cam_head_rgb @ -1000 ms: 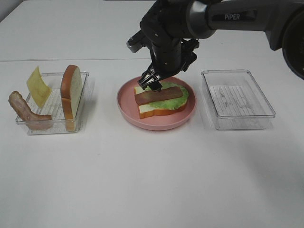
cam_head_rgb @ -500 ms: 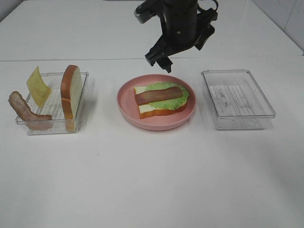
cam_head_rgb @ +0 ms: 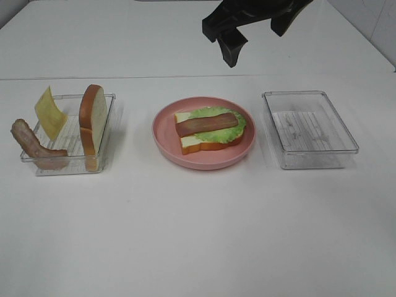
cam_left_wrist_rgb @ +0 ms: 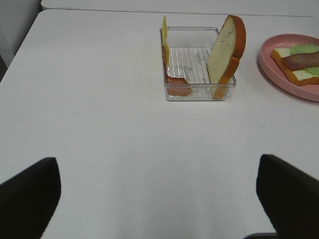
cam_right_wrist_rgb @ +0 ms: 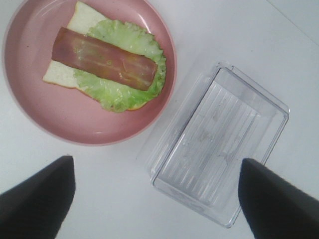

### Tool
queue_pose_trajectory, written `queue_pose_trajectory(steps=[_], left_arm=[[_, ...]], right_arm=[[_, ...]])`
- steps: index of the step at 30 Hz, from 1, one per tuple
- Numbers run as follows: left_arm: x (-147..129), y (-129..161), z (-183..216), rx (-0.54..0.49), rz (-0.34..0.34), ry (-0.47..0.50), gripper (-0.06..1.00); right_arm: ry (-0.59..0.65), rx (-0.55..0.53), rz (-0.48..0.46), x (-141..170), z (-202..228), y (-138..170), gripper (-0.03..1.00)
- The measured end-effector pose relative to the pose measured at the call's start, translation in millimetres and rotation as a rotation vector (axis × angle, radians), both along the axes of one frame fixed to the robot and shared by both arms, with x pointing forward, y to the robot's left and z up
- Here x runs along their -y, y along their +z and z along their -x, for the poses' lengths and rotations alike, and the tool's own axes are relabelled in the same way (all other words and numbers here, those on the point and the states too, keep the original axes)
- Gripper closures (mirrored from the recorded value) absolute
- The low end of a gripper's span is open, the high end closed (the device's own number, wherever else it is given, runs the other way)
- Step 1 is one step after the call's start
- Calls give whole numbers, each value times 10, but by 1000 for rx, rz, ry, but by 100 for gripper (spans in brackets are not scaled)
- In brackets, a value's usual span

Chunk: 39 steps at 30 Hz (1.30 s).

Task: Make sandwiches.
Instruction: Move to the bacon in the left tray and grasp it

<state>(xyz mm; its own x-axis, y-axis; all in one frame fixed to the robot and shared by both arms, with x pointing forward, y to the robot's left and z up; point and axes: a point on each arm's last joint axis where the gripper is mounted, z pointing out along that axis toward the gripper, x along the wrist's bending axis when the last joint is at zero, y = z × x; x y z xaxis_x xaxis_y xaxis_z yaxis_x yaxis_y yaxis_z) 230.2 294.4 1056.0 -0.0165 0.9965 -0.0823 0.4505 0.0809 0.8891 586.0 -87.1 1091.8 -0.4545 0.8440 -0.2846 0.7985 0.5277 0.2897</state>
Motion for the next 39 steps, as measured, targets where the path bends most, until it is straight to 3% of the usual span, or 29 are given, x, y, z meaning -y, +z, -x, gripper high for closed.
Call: queue_pose_trajectory(steps=[6, 12, 27, 35, 39], left_arm=[[0, 0, 0, 0, 0, 0, -4], [0, 0, 0, 0, 0, 0, -4], [0, 0, 0, 0, 0, 0, -4], [0, 0, 0, 0, 0, 0, -4], [0, 0, 0, 0, 0, 0, -4]], right_arm=[[10, -36, -28, 124, 243, 82, 10], [9, -88, 3, 389, 626, 46, 10], [-50, -289, 114, 1302, 1945, -604, 10], [-68, -253, 77, 1677, 2483, -915, 10], [-87, -184, 20, 1778, 2627, -885, 10]])
